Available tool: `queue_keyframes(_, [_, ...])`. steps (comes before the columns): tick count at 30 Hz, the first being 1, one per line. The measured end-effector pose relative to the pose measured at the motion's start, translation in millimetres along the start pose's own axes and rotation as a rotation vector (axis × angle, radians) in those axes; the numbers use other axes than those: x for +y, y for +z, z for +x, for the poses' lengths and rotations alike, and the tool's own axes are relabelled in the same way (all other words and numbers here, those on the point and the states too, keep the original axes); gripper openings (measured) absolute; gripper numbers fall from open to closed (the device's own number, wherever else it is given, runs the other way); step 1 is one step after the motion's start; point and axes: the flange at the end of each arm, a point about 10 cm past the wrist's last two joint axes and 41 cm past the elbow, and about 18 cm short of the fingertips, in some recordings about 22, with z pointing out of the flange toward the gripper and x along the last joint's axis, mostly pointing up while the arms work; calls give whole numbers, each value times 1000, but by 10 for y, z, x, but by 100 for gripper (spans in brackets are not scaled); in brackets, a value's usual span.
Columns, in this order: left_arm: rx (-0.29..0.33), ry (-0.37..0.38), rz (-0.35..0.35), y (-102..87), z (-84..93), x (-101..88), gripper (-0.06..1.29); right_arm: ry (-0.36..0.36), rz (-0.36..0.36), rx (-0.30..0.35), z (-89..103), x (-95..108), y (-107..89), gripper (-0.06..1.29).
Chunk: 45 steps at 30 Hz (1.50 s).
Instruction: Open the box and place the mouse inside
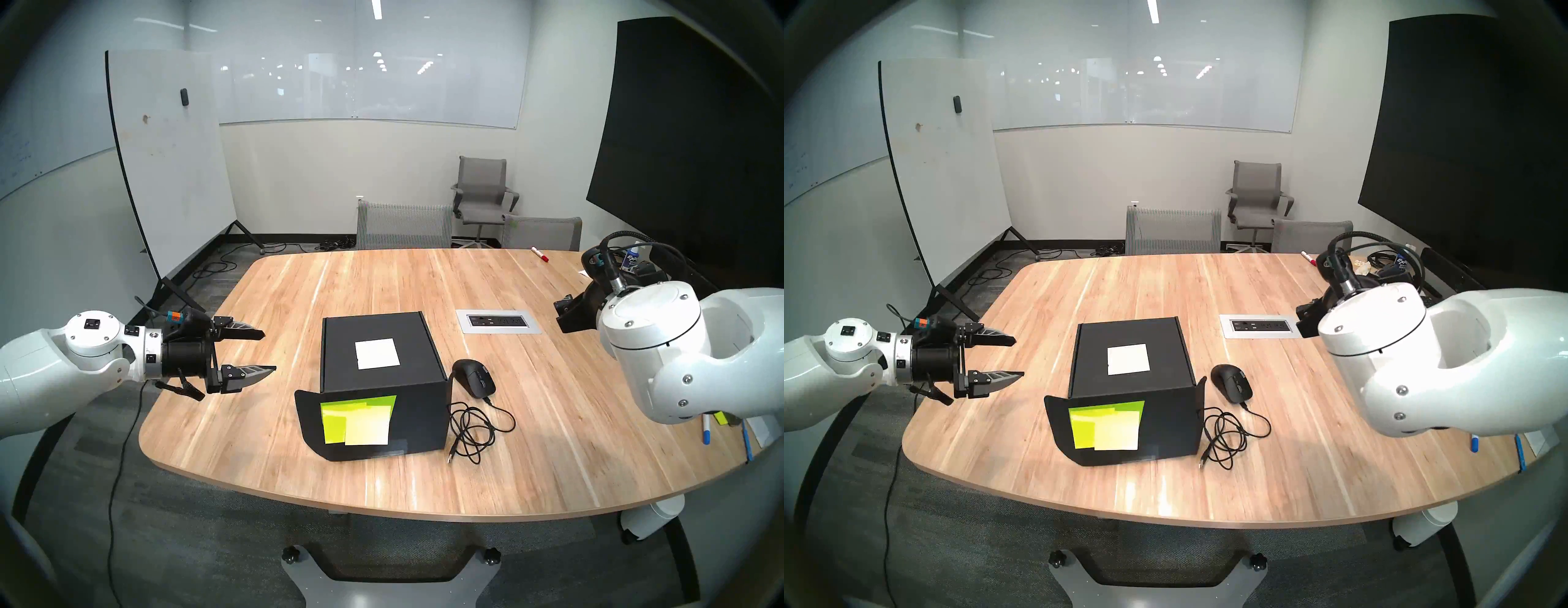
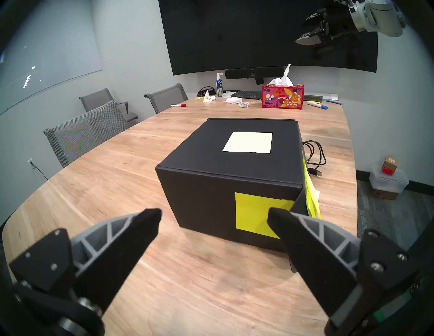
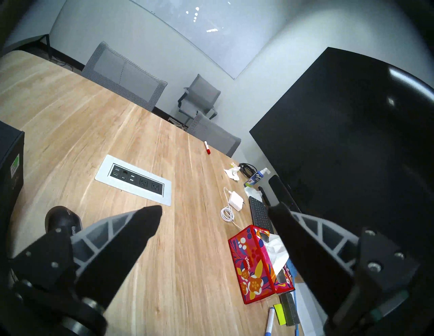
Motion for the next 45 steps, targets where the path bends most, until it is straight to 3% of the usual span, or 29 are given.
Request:
queue_keyframes(28, [-4, -4, 0, 4, -21, 9, 123, 141, -87, -30, -425, 142, 110, 123])
queue_keyframes(45, [-3, -3, 3, 3, -15, 4, 123, 190, -119, -27, -659, 153, 128, 123])
